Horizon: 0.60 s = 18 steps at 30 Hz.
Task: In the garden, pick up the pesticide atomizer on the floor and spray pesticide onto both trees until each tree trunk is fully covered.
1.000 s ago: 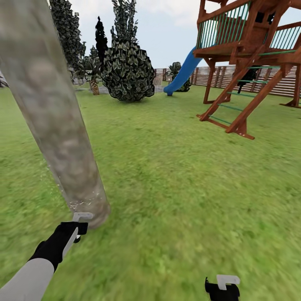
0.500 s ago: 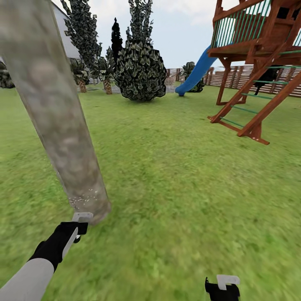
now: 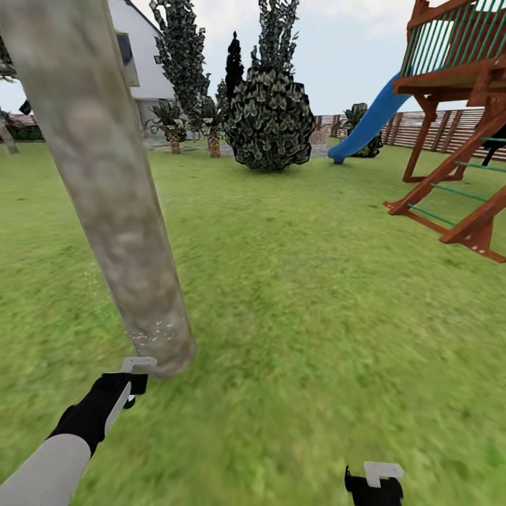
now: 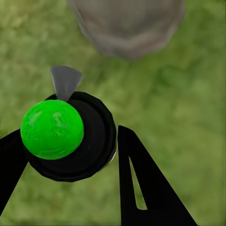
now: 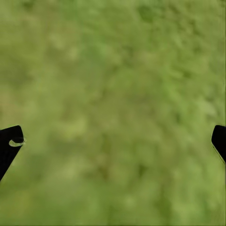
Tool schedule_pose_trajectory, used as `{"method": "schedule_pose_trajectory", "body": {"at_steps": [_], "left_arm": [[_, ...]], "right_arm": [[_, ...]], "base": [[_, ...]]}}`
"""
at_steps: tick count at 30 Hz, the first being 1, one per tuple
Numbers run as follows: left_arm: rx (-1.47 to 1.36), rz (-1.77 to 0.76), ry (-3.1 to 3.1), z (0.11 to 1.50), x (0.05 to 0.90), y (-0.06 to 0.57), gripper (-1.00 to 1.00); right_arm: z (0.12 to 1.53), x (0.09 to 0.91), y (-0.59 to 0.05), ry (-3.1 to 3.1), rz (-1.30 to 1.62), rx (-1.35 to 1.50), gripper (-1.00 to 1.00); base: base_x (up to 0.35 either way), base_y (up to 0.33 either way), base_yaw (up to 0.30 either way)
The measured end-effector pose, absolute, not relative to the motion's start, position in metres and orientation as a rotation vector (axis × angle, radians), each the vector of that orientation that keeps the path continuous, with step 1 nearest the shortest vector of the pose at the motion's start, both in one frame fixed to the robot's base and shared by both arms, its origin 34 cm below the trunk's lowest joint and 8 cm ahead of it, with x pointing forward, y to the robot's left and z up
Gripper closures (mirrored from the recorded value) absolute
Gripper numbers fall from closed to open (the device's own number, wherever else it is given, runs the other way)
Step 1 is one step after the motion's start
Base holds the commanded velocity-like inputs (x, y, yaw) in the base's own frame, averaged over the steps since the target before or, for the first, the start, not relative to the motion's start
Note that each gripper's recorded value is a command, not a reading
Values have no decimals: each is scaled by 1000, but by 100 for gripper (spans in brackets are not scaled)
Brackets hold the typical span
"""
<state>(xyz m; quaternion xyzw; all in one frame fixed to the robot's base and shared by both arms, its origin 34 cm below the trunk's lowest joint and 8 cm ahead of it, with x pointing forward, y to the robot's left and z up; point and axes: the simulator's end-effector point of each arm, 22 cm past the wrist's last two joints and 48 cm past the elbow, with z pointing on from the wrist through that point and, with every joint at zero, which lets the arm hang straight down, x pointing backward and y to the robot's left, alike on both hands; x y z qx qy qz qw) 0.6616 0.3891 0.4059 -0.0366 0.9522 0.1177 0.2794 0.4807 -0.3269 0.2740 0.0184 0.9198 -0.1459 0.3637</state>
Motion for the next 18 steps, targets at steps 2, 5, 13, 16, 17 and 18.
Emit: {"method": "schedule_pose_trajectory", "body": {"at_steps": [2,5,13,16,17,18], "left_arm": [[-98,316,2554,406,662,389,100],[-98,316,2554,406,662,389,100],[-131,304,2550,408,663,391,100],[-156,283,2544,413,669,393,100],[-158,280,2544,414,669,393,100],[-163,281,2543,416,671,395,100]], "right_arm": [[274,481,-327,2367,-375,47,-100],[274,481,-327,2367,-376,47,-100],[274,481,-329,2367,-379,48,-100],[274,481,-329,2366,-380,47,-100],[274,481,-329,2367,-379,47,-100],[274,481,-329,2367,-378,46,-100]], "base": [[179,-232,278],[123,-258,278],[38,-74,278],[0,0,278],[0,0,278],[0,0,278]]}}
